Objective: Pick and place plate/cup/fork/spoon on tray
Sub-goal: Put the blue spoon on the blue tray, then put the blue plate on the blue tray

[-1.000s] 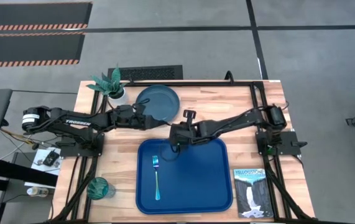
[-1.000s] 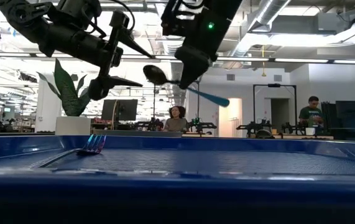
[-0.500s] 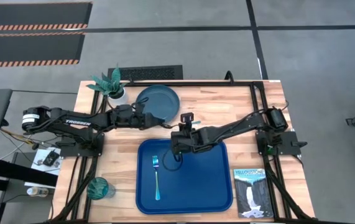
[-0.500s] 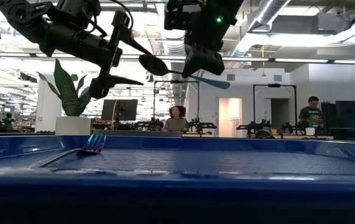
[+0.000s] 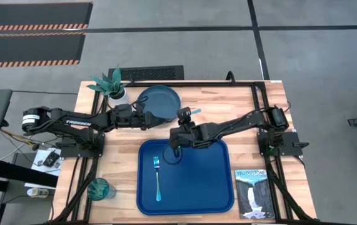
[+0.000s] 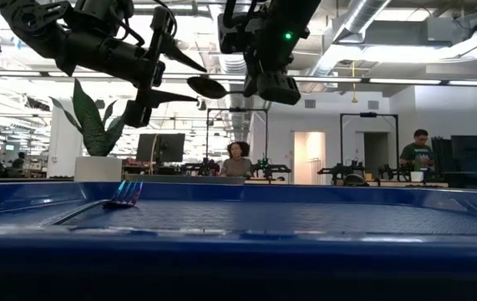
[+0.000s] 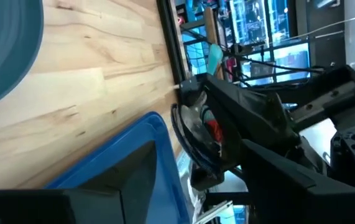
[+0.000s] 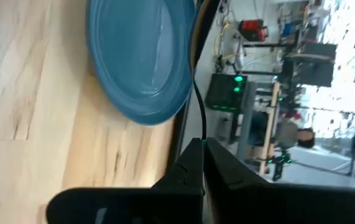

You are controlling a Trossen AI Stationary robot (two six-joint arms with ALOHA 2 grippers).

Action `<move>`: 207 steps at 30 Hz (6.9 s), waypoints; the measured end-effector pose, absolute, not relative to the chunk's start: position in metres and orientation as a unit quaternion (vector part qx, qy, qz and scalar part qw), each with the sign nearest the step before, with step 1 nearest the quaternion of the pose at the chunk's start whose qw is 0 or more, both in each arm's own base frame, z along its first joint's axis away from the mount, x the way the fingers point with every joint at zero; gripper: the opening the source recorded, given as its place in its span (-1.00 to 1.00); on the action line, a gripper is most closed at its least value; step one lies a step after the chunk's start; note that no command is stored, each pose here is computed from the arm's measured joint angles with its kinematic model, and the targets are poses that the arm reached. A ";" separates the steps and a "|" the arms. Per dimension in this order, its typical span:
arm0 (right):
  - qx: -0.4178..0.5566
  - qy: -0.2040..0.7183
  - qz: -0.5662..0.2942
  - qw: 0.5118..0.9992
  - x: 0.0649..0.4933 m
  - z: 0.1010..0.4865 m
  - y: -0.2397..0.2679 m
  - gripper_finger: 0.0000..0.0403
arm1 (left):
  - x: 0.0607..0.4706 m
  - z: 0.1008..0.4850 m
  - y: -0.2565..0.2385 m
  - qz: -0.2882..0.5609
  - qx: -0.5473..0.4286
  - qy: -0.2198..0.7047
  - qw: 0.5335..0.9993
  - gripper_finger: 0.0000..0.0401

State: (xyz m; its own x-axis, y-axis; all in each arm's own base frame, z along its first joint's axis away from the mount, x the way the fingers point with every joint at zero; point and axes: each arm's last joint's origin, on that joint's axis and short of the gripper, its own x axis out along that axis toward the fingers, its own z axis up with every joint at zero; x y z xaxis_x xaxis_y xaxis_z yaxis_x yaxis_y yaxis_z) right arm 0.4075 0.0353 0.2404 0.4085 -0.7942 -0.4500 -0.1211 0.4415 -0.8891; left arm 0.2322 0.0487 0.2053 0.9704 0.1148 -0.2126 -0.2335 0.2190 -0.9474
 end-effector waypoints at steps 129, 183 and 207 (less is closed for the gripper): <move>-0.130 0.553 -0.293 0.769 0.288 0.238 0.175 0.29 | 0.359 0.167 -0.001 -0.195 -0.132 0.599 0.765 -1.00; -0.107 0.512 -0.329 0.786 0.291 0.243 0.170 0.29 | 0.234 0.415 0.019 0.030 -0.076 0.390 0.917 -0.42; 0.240 0.414 -0.398 0.783 0.369 0.232 -0.135 0.29 | 0.083 0.314 0.005 0.159 -0.251 -0.027 0.955 0.26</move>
State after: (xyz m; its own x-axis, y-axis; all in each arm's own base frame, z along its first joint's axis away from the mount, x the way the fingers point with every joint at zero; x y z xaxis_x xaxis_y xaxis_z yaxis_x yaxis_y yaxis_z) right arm 0.3687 -0.1354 0.2315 0.3405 -0.4236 -0.8394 0.8211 0.5689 0.0459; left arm 0.0832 0.0048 0.3140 0.9480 0.3171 -0.0280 -0.2900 0.8239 -0.4869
